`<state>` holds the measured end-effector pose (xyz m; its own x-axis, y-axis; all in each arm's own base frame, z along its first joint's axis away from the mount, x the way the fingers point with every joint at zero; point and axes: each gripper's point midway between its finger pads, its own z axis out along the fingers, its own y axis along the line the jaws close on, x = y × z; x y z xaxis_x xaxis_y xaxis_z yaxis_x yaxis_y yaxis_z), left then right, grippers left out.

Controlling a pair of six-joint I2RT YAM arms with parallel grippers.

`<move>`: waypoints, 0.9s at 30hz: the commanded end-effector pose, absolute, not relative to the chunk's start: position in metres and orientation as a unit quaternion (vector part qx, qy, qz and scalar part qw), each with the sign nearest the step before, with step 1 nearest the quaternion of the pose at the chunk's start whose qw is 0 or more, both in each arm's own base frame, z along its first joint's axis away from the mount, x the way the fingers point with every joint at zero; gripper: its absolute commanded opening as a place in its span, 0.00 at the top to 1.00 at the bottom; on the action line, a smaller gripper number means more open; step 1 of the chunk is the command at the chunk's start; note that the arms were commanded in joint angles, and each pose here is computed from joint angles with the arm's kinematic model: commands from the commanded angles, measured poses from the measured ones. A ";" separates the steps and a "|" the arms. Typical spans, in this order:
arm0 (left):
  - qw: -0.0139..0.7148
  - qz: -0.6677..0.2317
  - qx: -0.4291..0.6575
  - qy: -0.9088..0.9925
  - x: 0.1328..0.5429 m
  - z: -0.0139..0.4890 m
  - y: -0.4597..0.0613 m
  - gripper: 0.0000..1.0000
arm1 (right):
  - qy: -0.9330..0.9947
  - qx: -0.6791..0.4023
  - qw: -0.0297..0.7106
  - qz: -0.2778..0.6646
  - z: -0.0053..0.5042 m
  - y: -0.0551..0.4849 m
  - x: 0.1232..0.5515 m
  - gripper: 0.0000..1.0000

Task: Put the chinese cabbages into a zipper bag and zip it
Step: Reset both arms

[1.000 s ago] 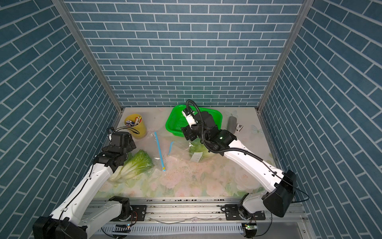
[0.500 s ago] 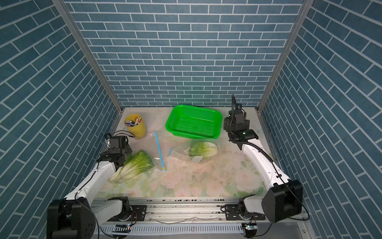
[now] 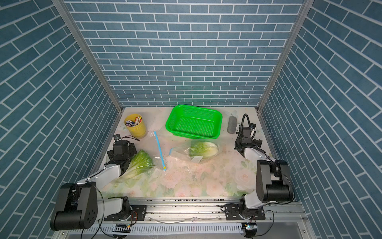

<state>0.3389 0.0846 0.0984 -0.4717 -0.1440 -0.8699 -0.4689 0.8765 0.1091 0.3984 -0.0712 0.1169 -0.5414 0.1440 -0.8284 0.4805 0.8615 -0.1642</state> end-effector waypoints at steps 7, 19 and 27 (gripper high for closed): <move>0.559 0.119 -0.108 0.813 0.375 0.111 0.052 0.01 | 0.800 0.095 0.578 -0.127 0.151 -0.059 0.433 0.01; 0.539 0.141 -0.058 0.828 0.391 0.103 0.030 0.01 | 0.806 0.083 0.582 -0.064 0.159 -0.041 0.414 0.01; 0.538 0.139 -0.059 0.830 0.391 0.103 0.031 0.01 | 0.813 0.077 0.575 -0.059 0.150 -0.038 0.395 0.01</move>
<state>0.3881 0.0307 0.1037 -0.4033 0.0500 -0.9137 -0.2546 0.9530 0.1645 0.4002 -0.0387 0.1612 -0.2907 0.0558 -0.9552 0.2002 0.9798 -0.0036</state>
